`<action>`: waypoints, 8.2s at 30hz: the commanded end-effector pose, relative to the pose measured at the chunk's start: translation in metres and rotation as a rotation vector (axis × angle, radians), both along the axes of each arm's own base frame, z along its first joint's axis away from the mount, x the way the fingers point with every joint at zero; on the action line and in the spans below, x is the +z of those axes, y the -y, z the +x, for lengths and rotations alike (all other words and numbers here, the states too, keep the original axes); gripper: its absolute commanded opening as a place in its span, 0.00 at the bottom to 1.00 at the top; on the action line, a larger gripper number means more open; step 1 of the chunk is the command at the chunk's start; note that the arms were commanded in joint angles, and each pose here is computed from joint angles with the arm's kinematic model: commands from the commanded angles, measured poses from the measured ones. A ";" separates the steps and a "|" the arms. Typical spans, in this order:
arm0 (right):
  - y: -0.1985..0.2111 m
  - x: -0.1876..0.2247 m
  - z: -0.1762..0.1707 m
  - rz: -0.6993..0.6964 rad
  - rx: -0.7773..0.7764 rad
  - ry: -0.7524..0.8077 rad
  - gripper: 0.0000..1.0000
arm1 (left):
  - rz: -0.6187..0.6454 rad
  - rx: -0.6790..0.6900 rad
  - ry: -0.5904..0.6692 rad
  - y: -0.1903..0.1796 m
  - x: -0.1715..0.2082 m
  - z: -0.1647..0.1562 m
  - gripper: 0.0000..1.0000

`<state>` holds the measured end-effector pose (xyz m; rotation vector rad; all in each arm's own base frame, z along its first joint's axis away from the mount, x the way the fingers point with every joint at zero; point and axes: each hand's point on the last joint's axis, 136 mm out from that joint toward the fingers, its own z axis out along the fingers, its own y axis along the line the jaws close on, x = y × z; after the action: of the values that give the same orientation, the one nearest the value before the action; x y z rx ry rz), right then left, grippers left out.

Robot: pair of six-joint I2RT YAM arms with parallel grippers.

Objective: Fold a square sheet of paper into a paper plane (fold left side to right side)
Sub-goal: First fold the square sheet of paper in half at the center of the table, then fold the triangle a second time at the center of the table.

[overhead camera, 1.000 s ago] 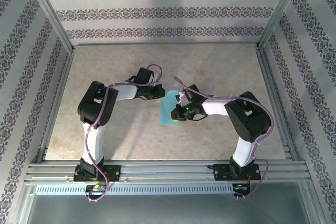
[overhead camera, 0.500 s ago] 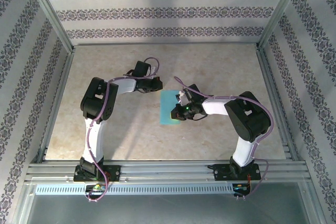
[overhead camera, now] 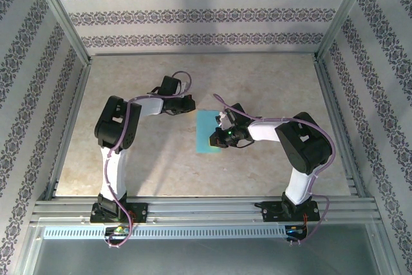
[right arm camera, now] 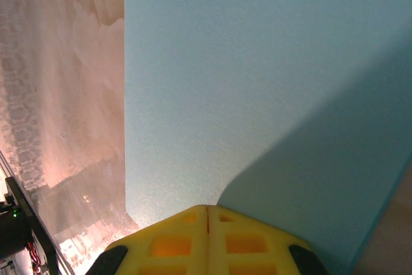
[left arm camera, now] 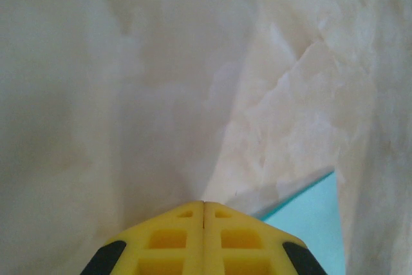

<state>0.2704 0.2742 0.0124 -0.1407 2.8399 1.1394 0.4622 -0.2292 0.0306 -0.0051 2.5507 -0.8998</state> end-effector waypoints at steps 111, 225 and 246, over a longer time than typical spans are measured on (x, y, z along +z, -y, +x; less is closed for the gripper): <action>0.020 0.025 0.054 0.164 -0.196 -0.080 0.30 | 0.093 -0.122 -0.199 0.027 -0.043 -0.138 0.06; 0.080 0.051 0.005 0.149 -0.329 0.025 0.00 | 0.314 -0.363 0.183 0.109 0.049 -0.181 0.01; 0.045 -0.005 -0.028 -0.023 -0.193 -0.058 0.00 | 0.309 -0.337 0.130 0.095 0.037 -0.180 0.02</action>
<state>0.2424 0.2321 0.0151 0.1845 2.8110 1.1552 0.2755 -0.3272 0.0586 0.6176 2.5975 -0.5511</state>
